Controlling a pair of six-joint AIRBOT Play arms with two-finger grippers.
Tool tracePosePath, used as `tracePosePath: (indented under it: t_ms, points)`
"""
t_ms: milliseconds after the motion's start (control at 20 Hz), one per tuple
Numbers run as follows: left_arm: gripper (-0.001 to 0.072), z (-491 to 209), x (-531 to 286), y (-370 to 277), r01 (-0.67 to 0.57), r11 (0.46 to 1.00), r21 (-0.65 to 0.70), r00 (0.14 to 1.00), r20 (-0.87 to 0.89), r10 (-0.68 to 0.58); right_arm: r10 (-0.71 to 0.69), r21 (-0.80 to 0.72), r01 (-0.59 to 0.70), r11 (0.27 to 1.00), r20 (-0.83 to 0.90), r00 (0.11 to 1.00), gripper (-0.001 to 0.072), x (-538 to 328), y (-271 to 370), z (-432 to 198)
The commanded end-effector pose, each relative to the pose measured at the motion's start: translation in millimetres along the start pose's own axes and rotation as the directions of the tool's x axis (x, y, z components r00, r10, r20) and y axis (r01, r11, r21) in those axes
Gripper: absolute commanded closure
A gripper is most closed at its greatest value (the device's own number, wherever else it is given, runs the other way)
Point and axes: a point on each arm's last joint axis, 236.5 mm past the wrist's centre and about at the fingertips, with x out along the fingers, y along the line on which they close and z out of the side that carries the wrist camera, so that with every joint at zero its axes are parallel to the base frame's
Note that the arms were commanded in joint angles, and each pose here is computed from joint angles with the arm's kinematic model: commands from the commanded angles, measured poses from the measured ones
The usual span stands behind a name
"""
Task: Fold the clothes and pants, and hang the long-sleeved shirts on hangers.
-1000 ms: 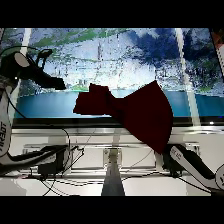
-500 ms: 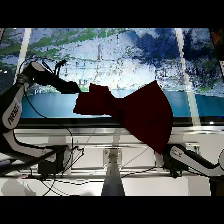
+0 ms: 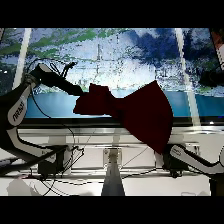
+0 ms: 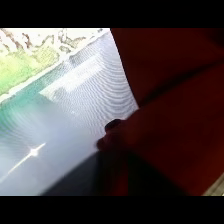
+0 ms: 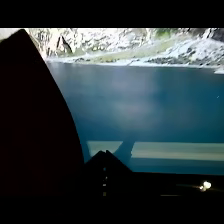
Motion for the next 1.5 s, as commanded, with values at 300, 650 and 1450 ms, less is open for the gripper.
tracePosePath:
  t_ms: [300, 650, 1450]
  points:
    - [0.0683, 40.8, -41.2, -31.1, 0.004, 0.989, 0.149, 0.998, 0.053, -0.012, 0.118, 0.221, -0.085, 0.972, -0.143, 0.983, 0.0221, 119.8, 3.9, -65.6]
    - [0.0682, 88.7, -150.1, -94.6, -0.193, 0.923, 0.333, 0.947, 0.311, 0.086, 0.417, 0.302, -0.340, 0.891, -0.244, 0.876, 0.0222, 159.4, 54.4, -86.2]
    - [0.0683, 97.8, -233.3, -136.7, -0.392, 0.855, 0.339, 0.818, 0.554, 0.155, 0.373, -0.166, -0.375, 0.912, -0.046, 0.927, 0.0696, 152.1, 179.6, 27.2]
